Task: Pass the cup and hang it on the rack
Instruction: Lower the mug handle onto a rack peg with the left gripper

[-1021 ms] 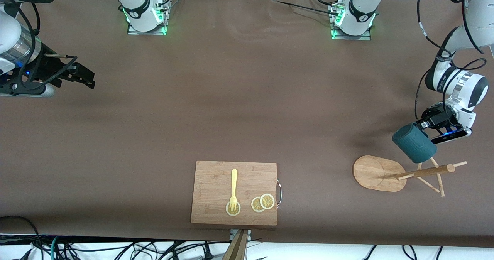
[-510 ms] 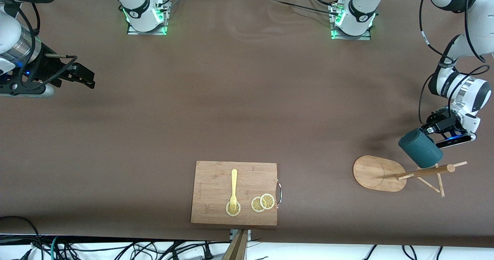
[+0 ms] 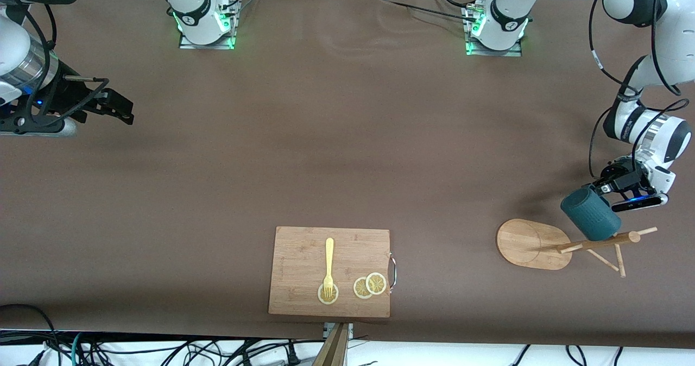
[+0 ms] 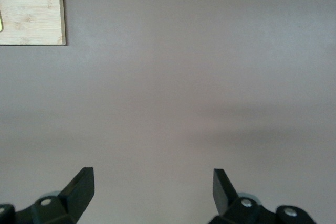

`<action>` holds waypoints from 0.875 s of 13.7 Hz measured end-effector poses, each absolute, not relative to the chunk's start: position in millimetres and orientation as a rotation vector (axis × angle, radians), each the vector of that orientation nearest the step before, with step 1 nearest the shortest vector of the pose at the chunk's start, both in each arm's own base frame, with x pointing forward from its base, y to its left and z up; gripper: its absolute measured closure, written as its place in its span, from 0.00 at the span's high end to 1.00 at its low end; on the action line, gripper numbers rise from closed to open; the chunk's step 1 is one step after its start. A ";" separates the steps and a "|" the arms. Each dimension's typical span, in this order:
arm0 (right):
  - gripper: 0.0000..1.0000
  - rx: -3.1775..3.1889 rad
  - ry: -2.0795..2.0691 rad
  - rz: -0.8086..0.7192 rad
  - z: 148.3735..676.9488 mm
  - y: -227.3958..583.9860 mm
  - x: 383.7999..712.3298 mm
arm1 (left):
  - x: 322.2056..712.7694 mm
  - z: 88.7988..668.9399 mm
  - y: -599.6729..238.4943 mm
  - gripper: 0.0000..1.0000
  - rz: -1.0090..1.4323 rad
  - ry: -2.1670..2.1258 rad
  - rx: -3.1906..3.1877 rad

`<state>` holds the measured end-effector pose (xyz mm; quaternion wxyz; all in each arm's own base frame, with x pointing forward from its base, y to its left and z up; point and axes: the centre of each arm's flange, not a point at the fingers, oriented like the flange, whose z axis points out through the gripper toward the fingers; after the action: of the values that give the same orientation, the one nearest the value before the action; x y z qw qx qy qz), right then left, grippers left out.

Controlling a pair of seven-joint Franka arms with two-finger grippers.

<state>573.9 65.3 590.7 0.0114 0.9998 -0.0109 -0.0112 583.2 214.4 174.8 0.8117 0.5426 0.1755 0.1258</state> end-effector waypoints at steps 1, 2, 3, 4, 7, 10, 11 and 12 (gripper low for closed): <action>1.00 3.118 -0.034 -0.035 590.8 65.3 573.9 | 583.9 172.2 216.5 0.21 0.264 0.380 1.158; 1.00 3.118 -0.033 -0.035 590.8 65.6 573.9 | 584.7 170.2 218.2 0.21 0.259 0.386 1.155; 1.00 3.118 -0.031 -0.035 590.8 66.3 573.8 | 585.8 169.0 219.7 0.21 0.252 0.393 1.152; 1.00 3.118 -0.029 -0.035 590.7 67.2 573.7 | 587.2 168.1 221.7 0.21 0.249 0.398 1.148; 1.00 3.116 -0.027 -0.060 589.4 67.8 571.9 | 590.5 164.1 227.6 0.21 0.250 0.394 1.146; 1.00 3.114 -0.026 -0.076 588.5 68.3 570.7 | 592.3 162.2 234.1 0.31 0.260 0.394 1.147; 1.00 3.114 -0.021 -0.076 588.5 70.0 570.5 | 592.1 162.2 236.0 0.42 0.262 0.395 1.147; 1.00 3.114 -0.015 -0.075 588.6 72.1 570.2 | 591.8 162.5 237.4 0.53 0.264 0.395 1.147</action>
<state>570.2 72.1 588.6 0.0132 0.9996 -0.0049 -0.0242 591.8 237.4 162.5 0.8135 0.5373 0.1848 0.1239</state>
